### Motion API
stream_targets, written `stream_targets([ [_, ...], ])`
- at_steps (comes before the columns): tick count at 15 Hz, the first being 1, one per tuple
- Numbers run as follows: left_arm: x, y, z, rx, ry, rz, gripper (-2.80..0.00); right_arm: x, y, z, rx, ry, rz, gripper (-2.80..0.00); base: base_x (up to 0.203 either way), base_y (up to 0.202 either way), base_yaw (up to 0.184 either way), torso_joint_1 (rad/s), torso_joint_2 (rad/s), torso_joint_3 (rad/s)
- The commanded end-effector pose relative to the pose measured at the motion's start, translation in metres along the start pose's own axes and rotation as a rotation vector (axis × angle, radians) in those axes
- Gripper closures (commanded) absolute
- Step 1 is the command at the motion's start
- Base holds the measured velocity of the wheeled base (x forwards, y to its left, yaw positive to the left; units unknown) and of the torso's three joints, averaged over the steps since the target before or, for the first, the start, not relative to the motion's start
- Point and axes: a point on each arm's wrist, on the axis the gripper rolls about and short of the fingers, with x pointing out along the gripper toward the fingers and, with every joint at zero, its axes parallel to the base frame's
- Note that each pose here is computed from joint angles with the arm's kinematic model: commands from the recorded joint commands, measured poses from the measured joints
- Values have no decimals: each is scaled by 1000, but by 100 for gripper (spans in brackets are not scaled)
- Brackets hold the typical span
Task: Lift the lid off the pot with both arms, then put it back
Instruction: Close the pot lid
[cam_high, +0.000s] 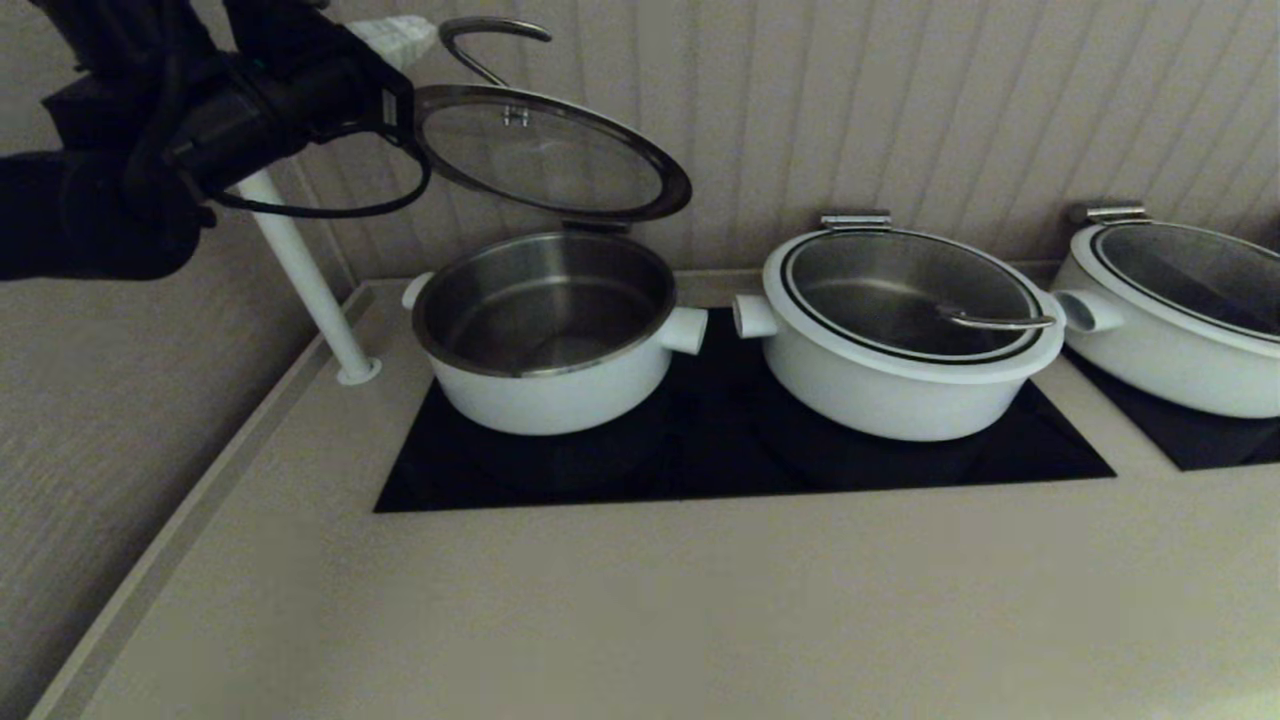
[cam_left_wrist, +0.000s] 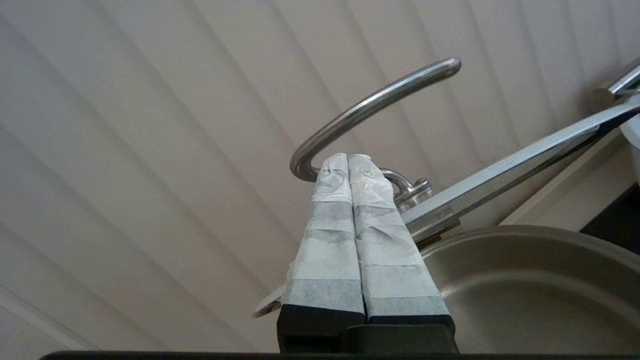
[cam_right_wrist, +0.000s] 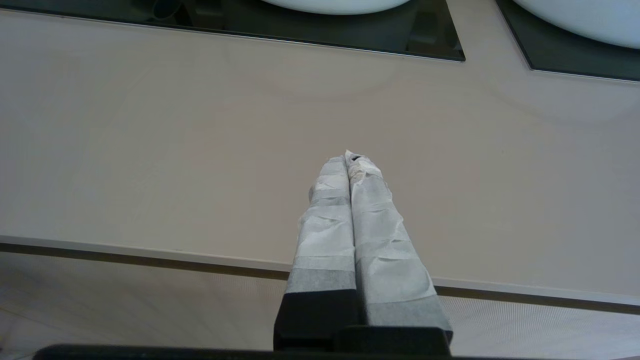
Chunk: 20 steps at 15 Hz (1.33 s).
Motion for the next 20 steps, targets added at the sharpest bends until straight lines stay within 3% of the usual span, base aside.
stream_targets([
  [1,7,-3,-9,0,5,-7,0,0,0,0,-1,2,1,0,0,0,0,0,0,0],
  [7,19,-1,-16,17,-10,1,0,0,0,0,-1,2,1,0,0,0,0,0,0,0],
  [20,16,-12,-32,-4,38,-26,0,0,0,0,-1,2,1,0,0,0,0,0,0,0],
])
